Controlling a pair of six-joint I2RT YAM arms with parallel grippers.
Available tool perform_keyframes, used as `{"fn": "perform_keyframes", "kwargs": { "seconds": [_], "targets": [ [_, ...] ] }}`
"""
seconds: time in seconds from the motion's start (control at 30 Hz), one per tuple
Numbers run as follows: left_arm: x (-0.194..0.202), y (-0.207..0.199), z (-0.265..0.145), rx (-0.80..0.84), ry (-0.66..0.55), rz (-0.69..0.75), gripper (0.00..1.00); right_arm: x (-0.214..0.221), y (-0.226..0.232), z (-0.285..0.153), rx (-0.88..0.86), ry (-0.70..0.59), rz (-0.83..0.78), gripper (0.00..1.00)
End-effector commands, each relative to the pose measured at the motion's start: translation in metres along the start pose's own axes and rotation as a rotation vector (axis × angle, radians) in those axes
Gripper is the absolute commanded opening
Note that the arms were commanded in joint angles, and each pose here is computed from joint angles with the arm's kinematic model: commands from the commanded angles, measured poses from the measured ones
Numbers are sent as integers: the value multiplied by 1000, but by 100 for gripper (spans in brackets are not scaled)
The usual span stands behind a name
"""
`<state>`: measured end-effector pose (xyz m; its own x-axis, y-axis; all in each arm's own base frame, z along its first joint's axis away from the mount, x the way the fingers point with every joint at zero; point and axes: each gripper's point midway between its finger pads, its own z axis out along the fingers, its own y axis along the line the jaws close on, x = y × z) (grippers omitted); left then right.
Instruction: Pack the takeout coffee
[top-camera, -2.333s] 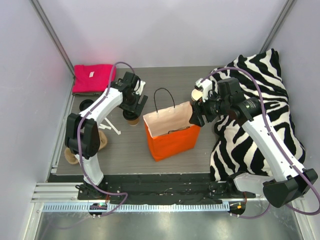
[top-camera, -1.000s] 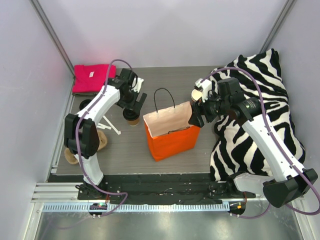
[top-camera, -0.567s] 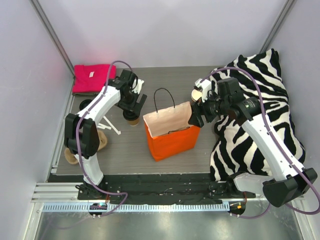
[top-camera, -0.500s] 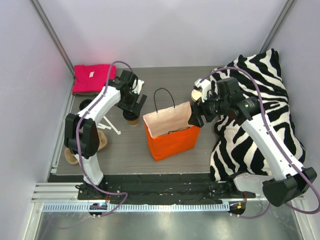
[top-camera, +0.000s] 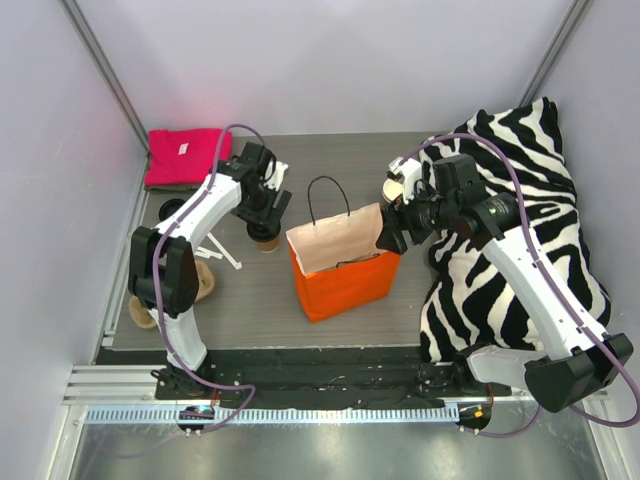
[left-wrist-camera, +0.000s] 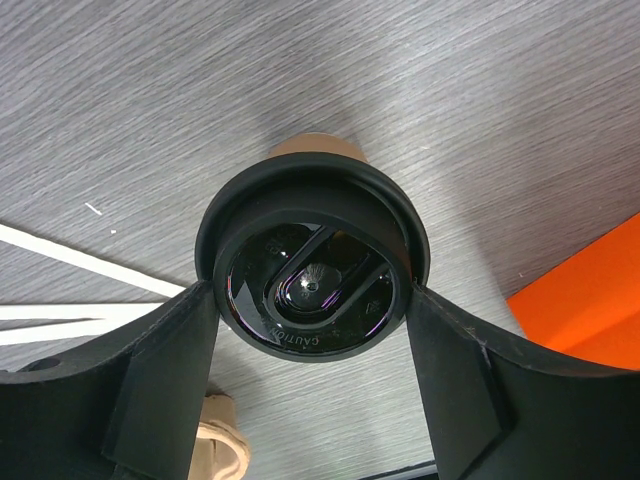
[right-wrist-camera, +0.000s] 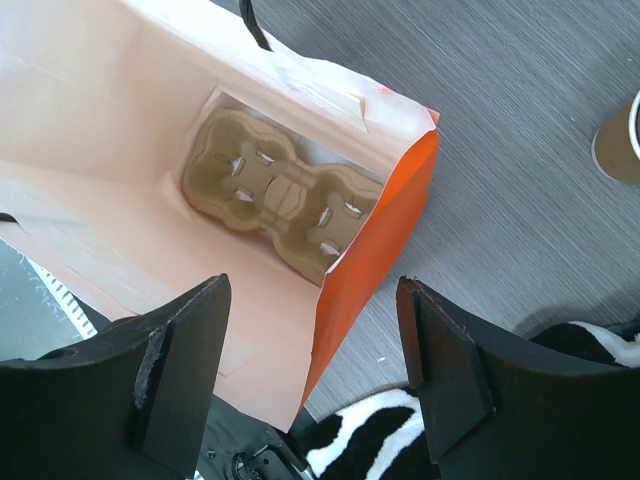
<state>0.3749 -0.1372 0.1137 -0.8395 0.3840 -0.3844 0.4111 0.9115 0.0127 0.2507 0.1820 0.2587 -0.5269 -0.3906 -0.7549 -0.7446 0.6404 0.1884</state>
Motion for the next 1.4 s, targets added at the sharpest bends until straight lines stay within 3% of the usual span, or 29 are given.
{"fn": "perform_keyframes", "kwargs": {
  "seconds": [0.0,0.4,0.53,0.6,0.77,1.03,1.13,1.27,1.37],
  "targets": [
    [6,3,12,-7,14,-14,77,-16,1,-6,-5,-42,-23,75],
    [22,2,29,-4,62,-9,77,-16,0,-6,-2,-41,-22,75],
    [23,1,26,2,62,-7,65,-17,1,-6,-4,-41,-22,75],
    [21,-2,18,14,41,-3,54,-17,1,-6,-3,-42,-25,75],
    [0,0,-32,2,-97,19,49,-18,2,-8,-2,-47,-28,75],
    [-15,0,-113,-3,-211,77,45,-18,2,-10,1,-50,-31,75],
    [-33,-7,-164,28,-310,91,44,-17,2,-10,3,-50,-30,75],
    [-67,-16,-257,57,-544,99,42,-18,2,-10,1,-50,-29,76],
    [-70,-21,-294,75,-624,104,42,-20,3,-11,1,-56,-28,76]
  ]
}}
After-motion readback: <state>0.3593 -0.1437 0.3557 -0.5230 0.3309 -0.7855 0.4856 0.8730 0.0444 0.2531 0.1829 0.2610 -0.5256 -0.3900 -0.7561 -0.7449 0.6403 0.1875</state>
